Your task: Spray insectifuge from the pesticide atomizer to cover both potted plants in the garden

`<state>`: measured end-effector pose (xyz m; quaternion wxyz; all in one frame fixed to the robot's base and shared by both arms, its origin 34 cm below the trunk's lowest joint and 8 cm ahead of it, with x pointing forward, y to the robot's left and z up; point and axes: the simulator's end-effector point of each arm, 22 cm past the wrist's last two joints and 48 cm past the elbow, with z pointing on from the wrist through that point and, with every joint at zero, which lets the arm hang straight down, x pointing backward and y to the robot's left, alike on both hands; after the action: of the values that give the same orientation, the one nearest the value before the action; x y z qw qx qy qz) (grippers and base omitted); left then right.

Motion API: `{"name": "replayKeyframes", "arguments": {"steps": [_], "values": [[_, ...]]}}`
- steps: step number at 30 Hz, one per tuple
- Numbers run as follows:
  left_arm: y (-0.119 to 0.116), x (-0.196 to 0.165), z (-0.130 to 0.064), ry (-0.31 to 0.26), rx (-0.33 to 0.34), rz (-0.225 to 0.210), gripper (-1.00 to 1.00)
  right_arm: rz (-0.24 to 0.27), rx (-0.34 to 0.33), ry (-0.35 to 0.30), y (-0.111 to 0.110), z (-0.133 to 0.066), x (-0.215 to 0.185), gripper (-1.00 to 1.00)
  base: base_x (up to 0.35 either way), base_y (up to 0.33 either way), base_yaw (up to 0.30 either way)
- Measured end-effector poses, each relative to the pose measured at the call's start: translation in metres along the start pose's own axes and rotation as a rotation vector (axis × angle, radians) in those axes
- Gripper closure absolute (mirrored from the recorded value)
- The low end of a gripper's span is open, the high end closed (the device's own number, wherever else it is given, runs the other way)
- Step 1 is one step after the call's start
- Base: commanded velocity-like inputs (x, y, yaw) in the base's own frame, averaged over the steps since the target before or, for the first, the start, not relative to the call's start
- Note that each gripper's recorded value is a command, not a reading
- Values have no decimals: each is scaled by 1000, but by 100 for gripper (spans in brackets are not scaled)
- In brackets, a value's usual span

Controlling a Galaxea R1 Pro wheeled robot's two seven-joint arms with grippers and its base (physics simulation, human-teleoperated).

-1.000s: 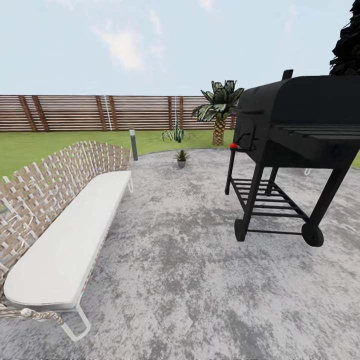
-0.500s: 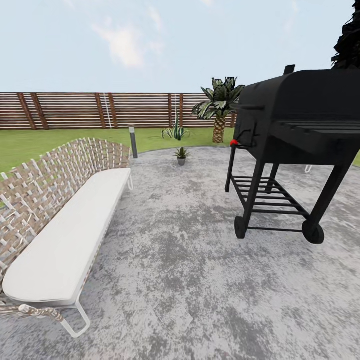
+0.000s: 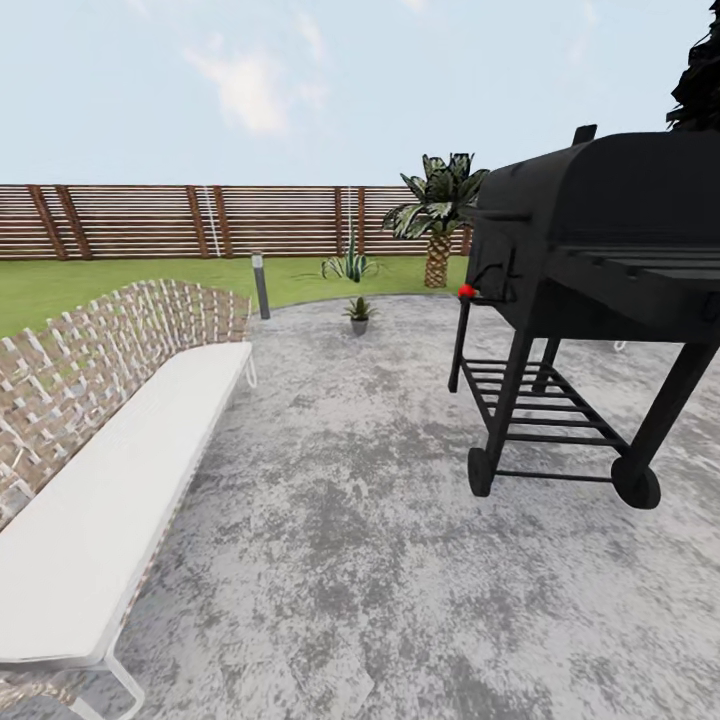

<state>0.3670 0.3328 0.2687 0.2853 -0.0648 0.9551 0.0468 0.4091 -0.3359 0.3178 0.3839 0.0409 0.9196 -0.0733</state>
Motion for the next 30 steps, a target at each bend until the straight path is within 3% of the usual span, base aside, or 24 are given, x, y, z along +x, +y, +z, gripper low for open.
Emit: {"name": "replayKeyframes", "arguments": {"steps": [12, 14, 15, 19, 30], "values": [[3, 0, 0, -1, -3, 1, -100, 0, 0, 1, 0, 0, 0, -100, 284, -157, 0], [3, -2, 0, -7, -3, 0, -100, 0, 0, 1, 0, 0, 0, -100, 334, 93, 0], [5, -13, 0, -55, 2, 4, -100, 0, 0, 1, 0, 0, 0, -100, 336, 124, 0], [8, -25, 0, -103, 23, 18, -100, 0, 0, 1, 0, 0, 0, -100, 335, 131, 0], [2, -28, -1, -113, 58, 24, -100, 0, -1, 1, 0, 0, 0, -100, 298, 209, 85]]}}
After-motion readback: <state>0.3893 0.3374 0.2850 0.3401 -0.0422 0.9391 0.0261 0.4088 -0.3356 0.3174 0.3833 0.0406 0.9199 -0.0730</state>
